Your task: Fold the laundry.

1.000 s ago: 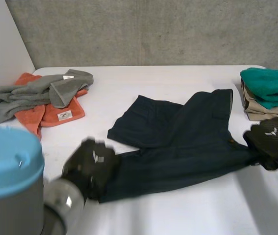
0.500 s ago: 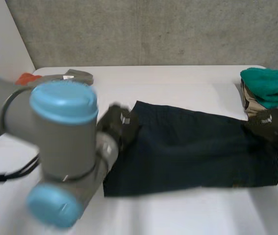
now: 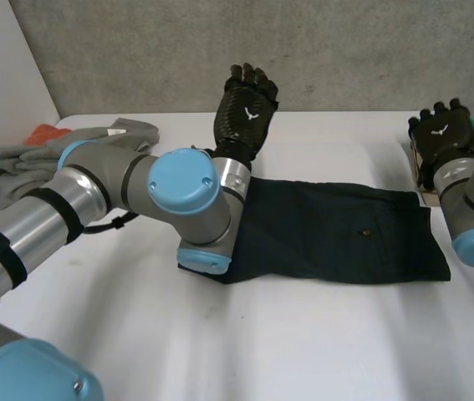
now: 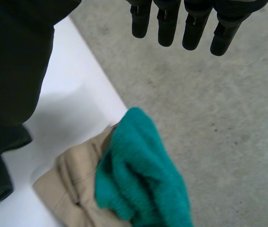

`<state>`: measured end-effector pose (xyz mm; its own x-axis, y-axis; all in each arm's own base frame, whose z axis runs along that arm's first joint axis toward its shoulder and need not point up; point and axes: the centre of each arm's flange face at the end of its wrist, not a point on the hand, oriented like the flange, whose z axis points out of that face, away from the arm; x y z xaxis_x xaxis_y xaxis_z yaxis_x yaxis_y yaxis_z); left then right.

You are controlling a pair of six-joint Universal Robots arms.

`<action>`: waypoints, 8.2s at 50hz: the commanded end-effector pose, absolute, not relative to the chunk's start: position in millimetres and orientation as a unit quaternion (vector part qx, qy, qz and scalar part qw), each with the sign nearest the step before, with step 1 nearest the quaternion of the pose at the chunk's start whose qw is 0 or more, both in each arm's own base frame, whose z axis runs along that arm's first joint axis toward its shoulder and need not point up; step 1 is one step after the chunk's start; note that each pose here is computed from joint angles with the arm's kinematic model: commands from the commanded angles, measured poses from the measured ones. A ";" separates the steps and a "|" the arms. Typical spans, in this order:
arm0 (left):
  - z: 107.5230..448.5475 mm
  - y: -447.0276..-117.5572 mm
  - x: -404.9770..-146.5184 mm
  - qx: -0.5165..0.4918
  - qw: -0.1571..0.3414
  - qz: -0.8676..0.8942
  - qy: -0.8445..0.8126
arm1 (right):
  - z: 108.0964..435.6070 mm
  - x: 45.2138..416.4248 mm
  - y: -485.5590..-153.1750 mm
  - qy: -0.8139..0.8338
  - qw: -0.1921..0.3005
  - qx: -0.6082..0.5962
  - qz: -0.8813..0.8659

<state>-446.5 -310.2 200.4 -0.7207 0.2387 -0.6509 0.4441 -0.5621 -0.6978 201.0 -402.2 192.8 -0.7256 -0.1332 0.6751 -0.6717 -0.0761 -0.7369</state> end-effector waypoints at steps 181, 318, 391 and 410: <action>335.5 -175.3 -361.9 0.396 -0.348 -0.650 0.547 | 295.3 157.4 -475.3 -0.506 -0.022 0.139 0.851; 189.4 -232.3 -331.4 0.300 -0.163 -0.646 0.683 | 204.3 205.2 -324.2 -0.639 0.066 0.291 0.709; 297.2 -223.1 -263.5 0.248 -0.124 -0.683 0.676 | 293.6 247.2 -245.0 -0.664 -0.013 0.384 0.642; 254.7 -365.6 -320.7 0.216 -0.052 -0.730 0.646 | 254.8 288.2 -373.7 -0.591 0.042 0.321 0.739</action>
